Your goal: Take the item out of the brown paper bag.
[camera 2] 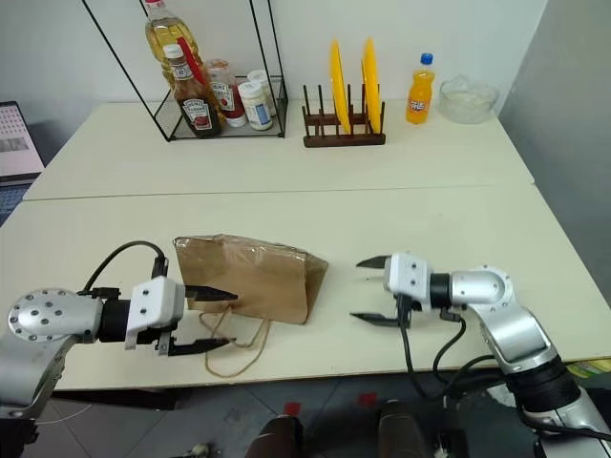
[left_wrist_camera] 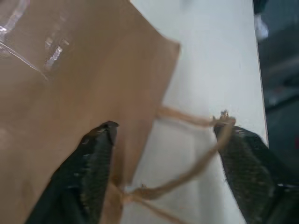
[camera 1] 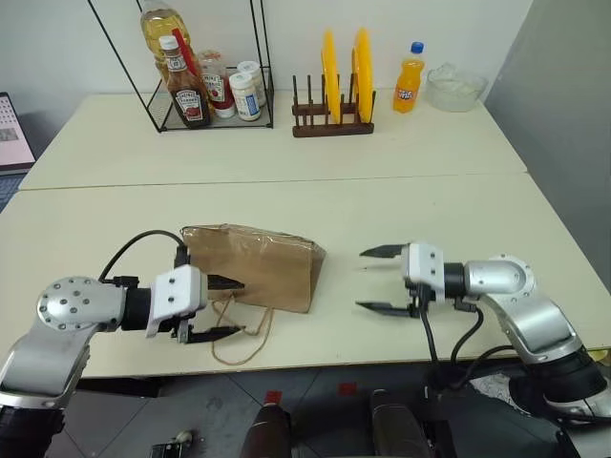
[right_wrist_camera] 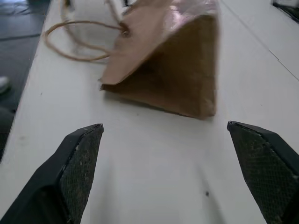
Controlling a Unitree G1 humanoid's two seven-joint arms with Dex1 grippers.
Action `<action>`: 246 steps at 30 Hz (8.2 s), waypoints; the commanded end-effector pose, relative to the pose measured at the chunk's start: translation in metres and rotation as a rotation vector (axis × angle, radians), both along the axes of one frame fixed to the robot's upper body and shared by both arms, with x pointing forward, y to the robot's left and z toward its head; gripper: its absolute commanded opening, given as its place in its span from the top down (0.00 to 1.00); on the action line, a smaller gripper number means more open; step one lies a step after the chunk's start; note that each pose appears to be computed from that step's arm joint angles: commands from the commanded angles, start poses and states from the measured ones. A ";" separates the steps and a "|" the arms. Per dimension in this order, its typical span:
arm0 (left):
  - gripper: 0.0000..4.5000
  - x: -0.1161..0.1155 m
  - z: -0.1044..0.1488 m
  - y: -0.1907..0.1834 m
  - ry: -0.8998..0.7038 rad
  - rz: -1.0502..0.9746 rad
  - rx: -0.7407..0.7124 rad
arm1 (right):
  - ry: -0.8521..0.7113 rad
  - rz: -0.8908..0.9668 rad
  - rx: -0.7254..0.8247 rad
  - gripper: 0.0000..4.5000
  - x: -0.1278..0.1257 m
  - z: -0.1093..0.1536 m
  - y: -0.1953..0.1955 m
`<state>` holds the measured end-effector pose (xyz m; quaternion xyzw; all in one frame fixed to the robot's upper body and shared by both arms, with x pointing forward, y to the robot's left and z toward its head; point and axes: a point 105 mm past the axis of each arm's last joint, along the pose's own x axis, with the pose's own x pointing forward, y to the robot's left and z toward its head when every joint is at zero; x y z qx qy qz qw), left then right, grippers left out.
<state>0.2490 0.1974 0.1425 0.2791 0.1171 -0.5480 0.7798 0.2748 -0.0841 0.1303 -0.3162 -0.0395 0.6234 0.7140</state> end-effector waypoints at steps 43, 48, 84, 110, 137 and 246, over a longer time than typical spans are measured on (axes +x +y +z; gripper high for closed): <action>1.00 0.048 0.047 0.000 0.193 0.476 -0.570 | -1.089 0.518 -0.102 0.14 -0.004 -0.069 0.149; 1.00 0.049 0.047 0.001 0.191 0.481 -0.575 | -1.093 0.514 -0.103 0.54 -0.003 -0.067 0.149; 1.00 0.056 0.053 -0.005 0.183 0.457 -0.567 | -1.013 0.437 -0.474 1.00 0.051 -0.095 0.018; 1.00 0.114 0.156 -0.045 0.131 0.463 -0.781 | -0.827 0.637 -0.622 1.00 0.015 -0.147 0.018; 1.00 0.112 0.182 -0.049 0.211 0.429 -0.969 | -0.619 0.781 -0.851 1.00 -0.005 -0.176 -0.028; 1.00 0.103 0.159 -0.040 0.224 0.420 -0.884 | 0.383 -0.109 0.440 0.99 0.066 0.052 0.165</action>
